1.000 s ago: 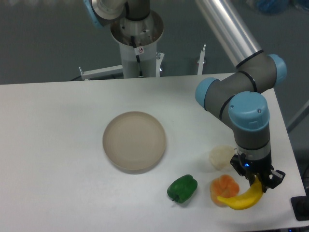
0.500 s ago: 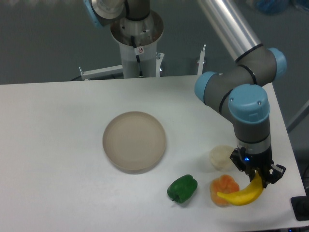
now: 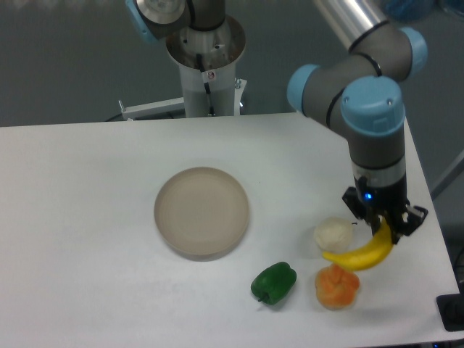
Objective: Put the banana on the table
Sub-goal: 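Lift the banana up and away from the orange pepper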
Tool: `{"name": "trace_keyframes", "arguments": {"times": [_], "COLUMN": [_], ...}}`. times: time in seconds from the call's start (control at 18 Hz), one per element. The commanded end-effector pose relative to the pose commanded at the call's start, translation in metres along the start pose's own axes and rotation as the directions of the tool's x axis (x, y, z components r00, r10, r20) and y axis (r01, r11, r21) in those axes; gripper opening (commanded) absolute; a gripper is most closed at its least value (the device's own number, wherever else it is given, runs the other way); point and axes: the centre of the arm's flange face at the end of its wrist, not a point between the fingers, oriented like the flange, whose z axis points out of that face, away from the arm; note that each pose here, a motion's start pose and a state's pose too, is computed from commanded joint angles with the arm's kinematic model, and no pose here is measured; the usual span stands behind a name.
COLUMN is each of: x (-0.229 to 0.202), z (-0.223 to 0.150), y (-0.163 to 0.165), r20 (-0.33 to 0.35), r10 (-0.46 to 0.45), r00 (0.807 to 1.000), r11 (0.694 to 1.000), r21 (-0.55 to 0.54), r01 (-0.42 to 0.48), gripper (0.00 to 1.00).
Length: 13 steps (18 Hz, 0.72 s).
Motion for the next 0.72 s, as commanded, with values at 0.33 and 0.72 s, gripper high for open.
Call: {"name": "trace_keyframes", "arguments": {"times": [0.33,0.72], "x": [0.051,0.085], "z": [0.020,0.061], "y": [0.052,0.118], "r20": [-0.092,-0.191], "r10": [0.150,0.313], "r00": [0.984,0.930], "r11": [0.988,0.948], "r21": [-0.015,0.116], "r01": [-0.152,-0.296], "gripper": [0.38,0.38]}}
